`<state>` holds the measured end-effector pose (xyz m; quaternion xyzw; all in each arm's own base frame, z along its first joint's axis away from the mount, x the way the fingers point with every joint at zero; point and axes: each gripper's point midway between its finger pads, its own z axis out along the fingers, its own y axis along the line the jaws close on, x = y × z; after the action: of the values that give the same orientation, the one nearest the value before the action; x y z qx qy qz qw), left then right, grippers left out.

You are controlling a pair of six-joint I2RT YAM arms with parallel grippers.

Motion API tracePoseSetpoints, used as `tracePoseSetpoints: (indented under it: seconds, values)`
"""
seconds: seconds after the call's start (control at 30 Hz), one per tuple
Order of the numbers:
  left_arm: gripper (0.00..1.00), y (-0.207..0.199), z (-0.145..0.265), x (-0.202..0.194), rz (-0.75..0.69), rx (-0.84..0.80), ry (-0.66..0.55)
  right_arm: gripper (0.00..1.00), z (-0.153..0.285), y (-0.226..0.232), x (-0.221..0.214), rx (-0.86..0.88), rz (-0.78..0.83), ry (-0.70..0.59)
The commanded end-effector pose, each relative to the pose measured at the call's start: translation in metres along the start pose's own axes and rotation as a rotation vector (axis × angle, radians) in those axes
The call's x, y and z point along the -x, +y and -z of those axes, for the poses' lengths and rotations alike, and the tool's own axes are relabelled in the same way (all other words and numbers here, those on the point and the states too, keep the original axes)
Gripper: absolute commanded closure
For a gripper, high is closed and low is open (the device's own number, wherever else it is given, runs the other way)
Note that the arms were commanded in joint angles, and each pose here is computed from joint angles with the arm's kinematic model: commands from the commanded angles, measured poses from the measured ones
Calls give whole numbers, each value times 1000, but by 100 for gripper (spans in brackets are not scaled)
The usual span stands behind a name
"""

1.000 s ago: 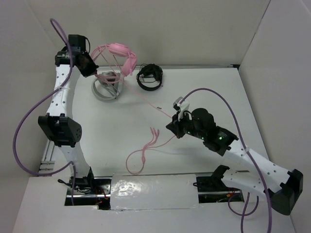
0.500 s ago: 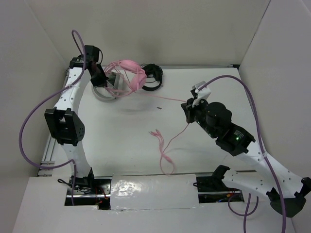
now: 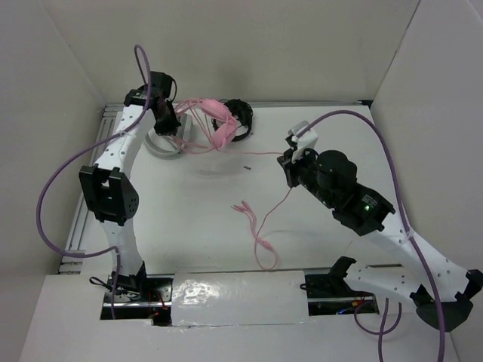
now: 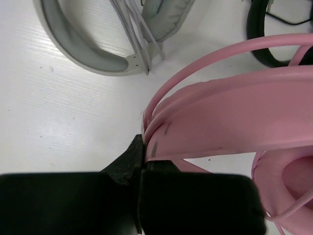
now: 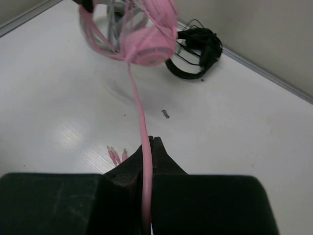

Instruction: Wrap the headphones

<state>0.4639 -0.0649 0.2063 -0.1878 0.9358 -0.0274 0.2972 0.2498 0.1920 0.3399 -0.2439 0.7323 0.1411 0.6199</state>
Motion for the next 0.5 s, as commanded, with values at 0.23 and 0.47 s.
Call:
tracePoseSetpoints:
  seconds: [0.23,0.47]
  values:
    - [100,-47,-16,-21,-168,-17,-43,100,-23,37,68,195,152,-121]
    - [100,-67,-34,-51,-251,-17,27,100,-25,54,87,285,178,-158]
